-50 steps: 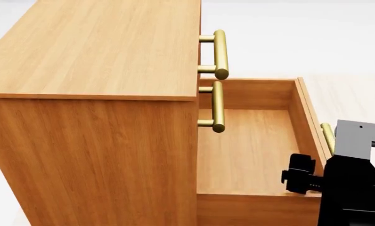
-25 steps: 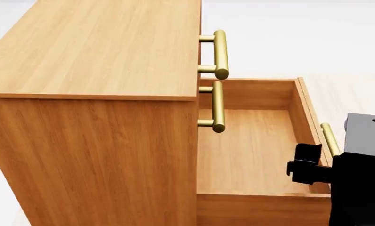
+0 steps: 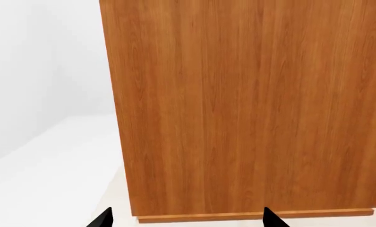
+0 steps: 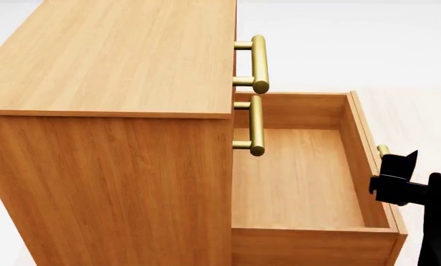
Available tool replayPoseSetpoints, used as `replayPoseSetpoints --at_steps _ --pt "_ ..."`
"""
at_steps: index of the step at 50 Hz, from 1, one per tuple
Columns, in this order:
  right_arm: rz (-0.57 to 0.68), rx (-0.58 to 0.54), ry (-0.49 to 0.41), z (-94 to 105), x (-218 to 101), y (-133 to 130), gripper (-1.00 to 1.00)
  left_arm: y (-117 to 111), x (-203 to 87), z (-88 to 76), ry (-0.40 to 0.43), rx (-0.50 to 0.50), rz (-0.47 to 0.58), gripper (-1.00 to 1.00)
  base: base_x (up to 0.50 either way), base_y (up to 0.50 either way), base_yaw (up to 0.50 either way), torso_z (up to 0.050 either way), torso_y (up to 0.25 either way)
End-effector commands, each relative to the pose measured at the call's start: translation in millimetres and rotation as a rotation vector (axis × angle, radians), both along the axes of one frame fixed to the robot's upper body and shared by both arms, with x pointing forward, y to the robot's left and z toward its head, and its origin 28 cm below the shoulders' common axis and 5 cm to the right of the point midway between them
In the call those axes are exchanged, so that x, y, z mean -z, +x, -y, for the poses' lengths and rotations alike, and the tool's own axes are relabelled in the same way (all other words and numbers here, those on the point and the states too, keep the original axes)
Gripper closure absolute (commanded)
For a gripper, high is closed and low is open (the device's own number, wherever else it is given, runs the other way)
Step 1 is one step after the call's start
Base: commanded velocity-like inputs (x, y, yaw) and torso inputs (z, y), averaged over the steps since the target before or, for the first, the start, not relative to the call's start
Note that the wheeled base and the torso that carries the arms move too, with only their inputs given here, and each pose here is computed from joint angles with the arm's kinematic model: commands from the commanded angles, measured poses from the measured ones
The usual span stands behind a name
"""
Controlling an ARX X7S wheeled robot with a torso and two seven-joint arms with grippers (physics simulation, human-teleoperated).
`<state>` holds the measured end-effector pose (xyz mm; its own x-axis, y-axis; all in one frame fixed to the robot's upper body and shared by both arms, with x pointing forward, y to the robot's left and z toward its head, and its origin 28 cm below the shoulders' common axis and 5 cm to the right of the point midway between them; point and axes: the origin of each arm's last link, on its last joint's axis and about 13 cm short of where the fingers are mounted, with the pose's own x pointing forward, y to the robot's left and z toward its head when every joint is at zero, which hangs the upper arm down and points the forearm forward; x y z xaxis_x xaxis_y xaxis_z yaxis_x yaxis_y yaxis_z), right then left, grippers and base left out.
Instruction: Put the bowl in the bottom drawer of the cabinet and close it.
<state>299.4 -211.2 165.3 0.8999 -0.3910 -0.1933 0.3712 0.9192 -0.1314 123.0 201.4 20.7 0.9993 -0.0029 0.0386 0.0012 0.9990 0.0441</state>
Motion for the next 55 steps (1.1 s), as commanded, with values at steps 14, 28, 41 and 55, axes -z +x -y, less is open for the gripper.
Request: replayPoseSetpoints --at_steps 14,28,41,55 --pt "0.041 0.155 0.002 29.1 -0.4 -9.7 -1.0 0.0 1.0 0.4 -0.007 0.005 0.011 -1.0 0.0 0.0 0.0 0.0 0.0" --pt "0.054 0.208 0.009 39.1 -1.6 -14.5 -1.0 -0.9 -1.5 0.3 -0.008 0.009 0.009 -1.0 0.0 0.0 0.0 0.0 0.0" --pt "0.057 0.303 0.032 58.0 -0.3 -20.4 -1.0 -0.7 -1.3 0.9 0.003 0.01 0.009 -1.0 0.0 0.0 0.0 0.0 0.0" --pt "0.034 0.404 0.057 74.9 7.9 -24.7 -1.0 -0.7 -1.1 0.6 -0.005 0.005 0.008 -1.0 0.0 0.0 0.0 0.0 0.0"
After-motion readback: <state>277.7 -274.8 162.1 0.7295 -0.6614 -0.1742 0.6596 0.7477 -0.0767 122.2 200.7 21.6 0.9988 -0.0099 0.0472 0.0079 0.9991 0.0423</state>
